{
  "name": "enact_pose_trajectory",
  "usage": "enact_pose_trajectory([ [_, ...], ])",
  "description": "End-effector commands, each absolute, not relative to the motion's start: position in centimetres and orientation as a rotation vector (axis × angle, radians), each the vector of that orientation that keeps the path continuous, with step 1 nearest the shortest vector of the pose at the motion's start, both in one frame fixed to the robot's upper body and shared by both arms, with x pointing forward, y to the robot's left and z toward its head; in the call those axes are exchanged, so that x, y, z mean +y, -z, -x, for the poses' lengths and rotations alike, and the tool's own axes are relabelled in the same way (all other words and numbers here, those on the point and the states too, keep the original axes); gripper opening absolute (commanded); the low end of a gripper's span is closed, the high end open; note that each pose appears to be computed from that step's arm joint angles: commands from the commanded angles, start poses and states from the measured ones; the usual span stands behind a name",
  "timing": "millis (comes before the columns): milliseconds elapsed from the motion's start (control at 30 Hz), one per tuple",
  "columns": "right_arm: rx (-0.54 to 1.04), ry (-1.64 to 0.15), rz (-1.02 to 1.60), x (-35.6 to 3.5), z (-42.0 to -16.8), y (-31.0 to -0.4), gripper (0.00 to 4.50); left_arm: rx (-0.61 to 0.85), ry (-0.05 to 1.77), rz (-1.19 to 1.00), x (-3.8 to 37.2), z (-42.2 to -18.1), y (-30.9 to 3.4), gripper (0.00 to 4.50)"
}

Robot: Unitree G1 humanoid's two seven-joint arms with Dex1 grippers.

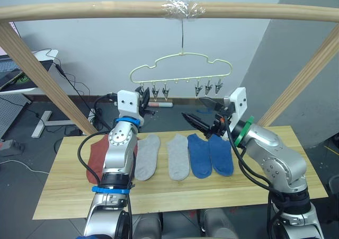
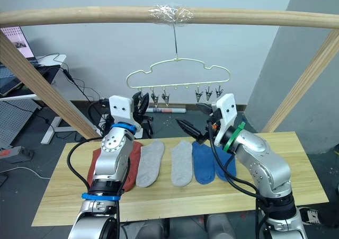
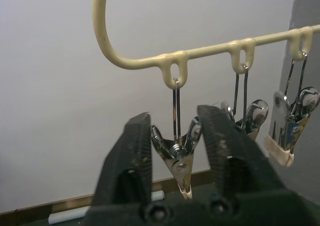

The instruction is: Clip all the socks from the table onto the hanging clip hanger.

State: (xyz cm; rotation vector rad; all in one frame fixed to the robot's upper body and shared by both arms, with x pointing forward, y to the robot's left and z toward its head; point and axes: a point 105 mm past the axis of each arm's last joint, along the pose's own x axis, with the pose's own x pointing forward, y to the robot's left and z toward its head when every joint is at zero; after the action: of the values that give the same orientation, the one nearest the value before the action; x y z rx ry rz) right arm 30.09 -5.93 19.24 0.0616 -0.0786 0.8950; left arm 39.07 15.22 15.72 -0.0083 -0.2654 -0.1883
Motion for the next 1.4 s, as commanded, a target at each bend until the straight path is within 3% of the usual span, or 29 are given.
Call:
enact_pose_trajectory([
  [33, -0.136, -0.885, -0.057, -6.1, -30.0, -20.5, 4.5, -0.335, 0.211, 0.012, 14.5, -39.0, -17.6, 0.38],
  [100, -0.124, -0.873, -0.059, -6.3, -30.1, -20.2, 4.5, -0.339, 0.211, 0.012, 14.5, -39.1, -17.8, 0.05],
  [167, -0.084, -0.843, -0.037, -6.7, -30.4, -19.2, 4.5, -0.341, 0.211, 0.006, 14.6, -39.1, -17.9, 0.0],
  [467, 0.323, -0.523, 0.258, -13.0, -32.2, -8.0, 4.5, -0.251, 0.252, -0.031, 15.4, -38.4, -16.2, 0.0],
  [633, 0.435, -0.434, 0.305, -15.4, -33.4, -4.3, 4.5, -0.227, 0.254, -0.03, 15.8, -37.8, -15.6, 0.0],
  [1033, 0.493, -0.39, 0.278, -15.9, -36.2, -0.6, 4.5, -0.175, 0.25, -0.022, 16.5, -35.9, -14.3, 0.0],
  [1400, 0.576, -0.423, 0.242, -15.7, -35.3, 2.2, 4.5, -0.166, 0.228, -0.027, 17.1, -35.2, -14.4, 0.0],
])
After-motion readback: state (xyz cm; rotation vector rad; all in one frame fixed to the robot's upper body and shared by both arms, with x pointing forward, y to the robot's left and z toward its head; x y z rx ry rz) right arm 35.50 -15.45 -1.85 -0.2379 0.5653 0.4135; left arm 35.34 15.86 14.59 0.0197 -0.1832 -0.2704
